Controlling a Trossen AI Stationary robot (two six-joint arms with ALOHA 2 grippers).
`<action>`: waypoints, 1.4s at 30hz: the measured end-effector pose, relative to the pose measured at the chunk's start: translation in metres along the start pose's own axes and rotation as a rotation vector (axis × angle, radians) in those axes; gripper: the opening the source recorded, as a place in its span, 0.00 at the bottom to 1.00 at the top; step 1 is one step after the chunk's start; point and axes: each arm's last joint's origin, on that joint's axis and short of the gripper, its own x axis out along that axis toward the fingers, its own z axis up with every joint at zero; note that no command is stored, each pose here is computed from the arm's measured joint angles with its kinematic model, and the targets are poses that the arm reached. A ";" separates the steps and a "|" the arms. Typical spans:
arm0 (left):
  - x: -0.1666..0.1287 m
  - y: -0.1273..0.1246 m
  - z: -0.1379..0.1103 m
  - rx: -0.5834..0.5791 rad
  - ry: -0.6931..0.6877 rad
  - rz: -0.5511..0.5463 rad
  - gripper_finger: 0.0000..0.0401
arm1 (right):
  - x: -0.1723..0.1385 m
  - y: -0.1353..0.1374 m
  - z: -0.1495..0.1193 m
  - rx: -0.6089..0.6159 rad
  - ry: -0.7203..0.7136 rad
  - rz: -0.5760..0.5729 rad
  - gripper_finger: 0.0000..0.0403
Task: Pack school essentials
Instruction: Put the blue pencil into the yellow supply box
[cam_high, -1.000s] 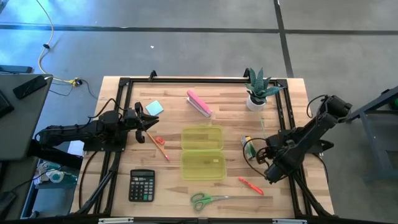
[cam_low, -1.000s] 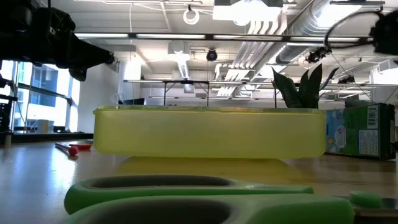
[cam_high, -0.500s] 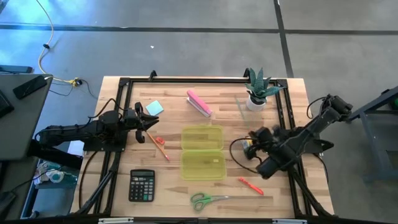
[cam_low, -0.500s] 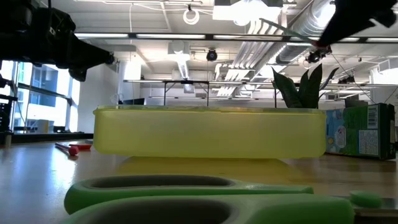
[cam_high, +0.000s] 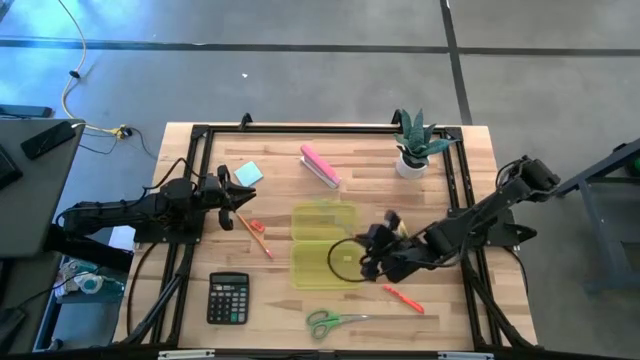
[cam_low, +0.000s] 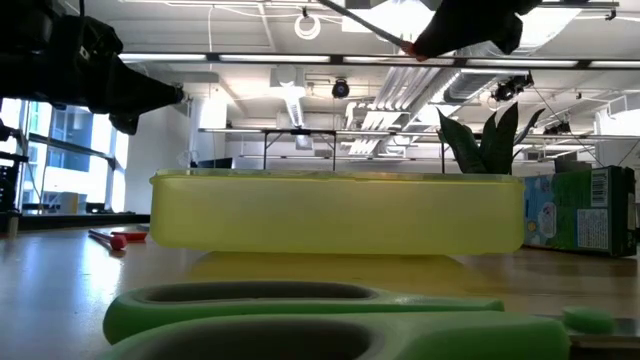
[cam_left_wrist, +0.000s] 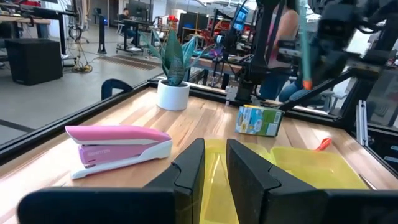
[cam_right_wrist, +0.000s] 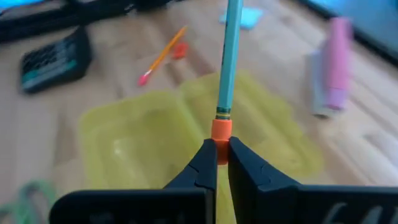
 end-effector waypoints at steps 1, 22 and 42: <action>0.000 0.000 0.000 0.006 0.000 0.000 0.14 | 0.002 0.001 0.000 -0.005 0.028 0.029 0.02; 0.000 0.000 -0.001 0.008 0.008 0.001 0.14 | 0.066 0.008 -0.030 0.065 0.399 0.205 0.02; 0.000 0.001 -0.004 0.009 0.044 0.007 0.14 | 0.072 0.013 -0.041 0.110 0.523 0.270 0.02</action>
